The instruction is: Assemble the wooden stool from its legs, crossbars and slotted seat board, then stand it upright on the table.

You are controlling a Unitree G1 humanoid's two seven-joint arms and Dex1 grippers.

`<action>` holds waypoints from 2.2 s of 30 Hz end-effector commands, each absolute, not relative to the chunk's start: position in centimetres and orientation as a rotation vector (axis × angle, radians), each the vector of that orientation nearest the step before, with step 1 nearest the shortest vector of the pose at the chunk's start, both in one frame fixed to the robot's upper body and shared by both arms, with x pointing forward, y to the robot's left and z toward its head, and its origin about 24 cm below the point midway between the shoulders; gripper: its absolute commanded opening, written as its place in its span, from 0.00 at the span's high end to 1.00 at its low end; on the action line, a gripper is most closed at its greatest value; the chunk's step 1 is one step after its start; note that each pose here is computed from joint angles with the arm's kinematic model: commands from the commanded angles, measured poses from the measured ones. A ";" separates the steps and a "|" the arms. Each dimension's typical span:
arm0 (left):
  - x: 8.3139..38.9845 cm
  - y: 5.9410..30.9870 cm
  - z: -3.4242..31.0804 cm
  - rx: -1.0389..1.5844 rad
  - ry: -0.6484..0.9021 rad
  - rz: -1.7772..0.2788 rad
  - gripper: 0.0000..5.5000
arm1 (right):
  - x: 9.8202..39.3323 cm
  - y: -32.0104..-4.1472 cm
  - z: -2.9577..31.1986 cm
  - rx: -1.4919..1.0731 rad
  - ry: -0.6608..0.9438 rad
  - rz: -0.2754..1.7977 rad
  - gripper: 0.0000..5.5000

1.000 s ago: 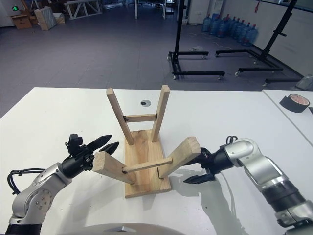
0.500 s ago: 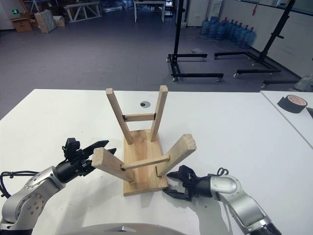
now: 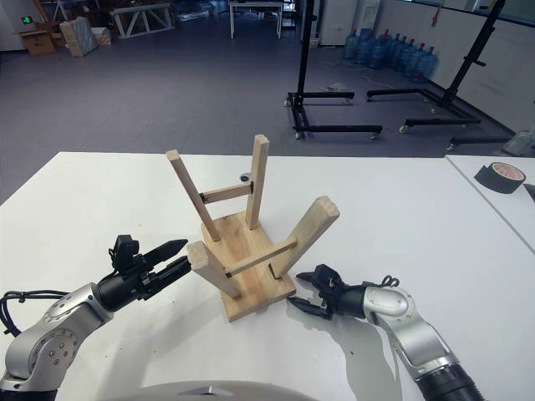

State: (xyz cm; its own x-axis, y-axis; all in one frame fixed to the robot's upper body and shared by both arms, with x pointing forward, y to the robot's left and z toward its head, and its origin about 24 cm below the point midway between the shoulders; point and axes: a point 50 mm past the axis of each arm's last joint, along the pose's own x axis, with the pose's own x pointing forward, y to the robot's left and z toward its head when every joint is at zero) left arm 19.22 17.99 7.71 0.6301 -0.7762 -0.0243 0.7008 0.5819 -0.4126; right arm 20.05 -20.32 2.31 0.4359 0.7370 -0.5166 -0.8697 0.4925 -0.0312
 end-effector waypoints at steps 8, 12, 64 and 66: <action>19.7 17.8 7.7 -0.361 0.195 -0.863 0.31 | 21.0 -21.7 1.2 -0.372 0.528 0.881 0.45; 19.7 17.8 7.6 -0.359 0.191 -0.861 0.31 | 20.7 -21.6 1.2 -0.360 0.526 0.900 0.45; 20.5 18.0 7.4 -0.351 0.219 -0.881 0.31 | 19.9 -16.0 -0.8 -1.119 0.104 0.945 0.45; 20.5 18.1 7.3 -0.352 0.217 -0.870 0.31 | 20.3 -15.7 0.0 -1.079 0.098 0.966 0.45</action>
State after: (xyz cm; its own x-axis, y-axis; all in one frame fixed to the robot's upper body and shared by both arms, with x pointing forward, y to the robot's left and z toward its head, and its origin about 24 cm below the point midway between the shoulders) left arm 20.14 17.97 7.27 0.6358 -0.7718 -0.0094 0.7050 0.5857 -0.4001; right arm 23.77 -13.60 11.26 0.7084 0.6842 0.1730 -0.1589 0.3935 -0.9055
